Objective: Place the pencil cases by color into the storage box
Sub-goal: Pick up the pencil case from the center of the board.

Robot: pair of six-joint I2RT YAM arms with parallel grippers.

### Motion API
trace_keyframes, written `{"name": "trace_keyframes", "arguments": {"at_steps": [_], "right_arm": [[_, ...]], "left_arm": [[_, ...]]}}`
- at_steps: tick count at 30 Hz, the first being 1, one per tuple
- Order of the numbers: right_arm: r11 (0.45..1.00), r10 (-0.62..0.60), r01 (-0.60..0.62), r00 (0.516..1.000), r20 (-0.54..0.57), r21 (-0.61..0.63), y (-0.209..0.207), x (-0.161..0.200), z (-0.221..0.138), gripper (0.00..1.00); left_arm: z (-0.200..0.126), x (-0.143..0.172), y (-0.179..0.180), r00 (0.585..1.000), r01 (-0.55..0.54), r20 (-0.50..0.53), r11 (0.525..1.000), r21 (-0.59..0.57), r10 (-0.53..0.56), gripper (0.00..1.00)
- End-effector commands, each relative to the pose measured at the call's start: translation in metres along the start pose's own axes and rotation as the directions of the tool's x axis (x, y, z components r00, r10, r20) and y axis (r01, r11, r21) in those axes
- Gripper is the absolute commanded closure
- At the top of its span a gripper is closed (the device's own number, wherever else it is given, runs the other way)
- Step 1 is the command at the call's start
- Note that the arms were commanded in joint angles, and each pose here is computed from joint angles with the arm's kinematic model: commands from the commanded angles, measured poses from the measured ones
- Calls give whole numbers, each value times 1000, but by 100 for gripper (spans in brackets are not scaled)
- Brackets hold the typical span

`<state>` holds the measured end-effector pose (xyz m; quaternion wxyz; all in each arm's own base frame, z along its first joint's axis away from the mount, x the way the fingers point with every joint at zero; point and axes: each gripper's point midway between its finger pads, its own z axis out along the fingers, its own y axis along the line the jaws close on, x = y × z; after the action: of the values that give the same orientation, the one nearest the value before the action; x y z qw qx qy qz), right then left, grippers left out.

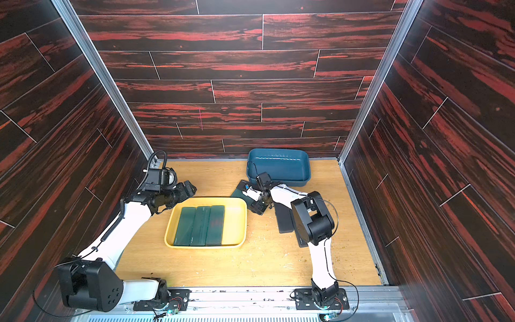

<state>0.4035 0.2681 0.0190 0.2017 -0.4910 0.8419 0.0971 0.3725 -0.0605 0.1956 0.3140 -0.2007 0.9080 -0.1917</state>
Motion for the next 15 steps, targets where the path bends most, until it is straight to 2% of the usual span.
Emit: {"name": "trace_keyframes", "arguments": {"at_steps": [1, 6, 15], "right_arm": [[999, 27, -29, 997, -71, -27, 9, 22, 7, 44], [1000, 31, -31, 999, -34, -2, 6, 14, -15, 50], [996, 44, -45, 999, 12, 77, -6, 10, -49, 53]], "left_arm": [[-2, -3, -1, 1000, 2, 9, 1000, -2, -2, 8], [-5, -4, -2, 1000, 4, 17, 1000, 2, -4, 8], [-13, -5, -1, 999, 11, 38, 1000, -5, -11, 8]]}}
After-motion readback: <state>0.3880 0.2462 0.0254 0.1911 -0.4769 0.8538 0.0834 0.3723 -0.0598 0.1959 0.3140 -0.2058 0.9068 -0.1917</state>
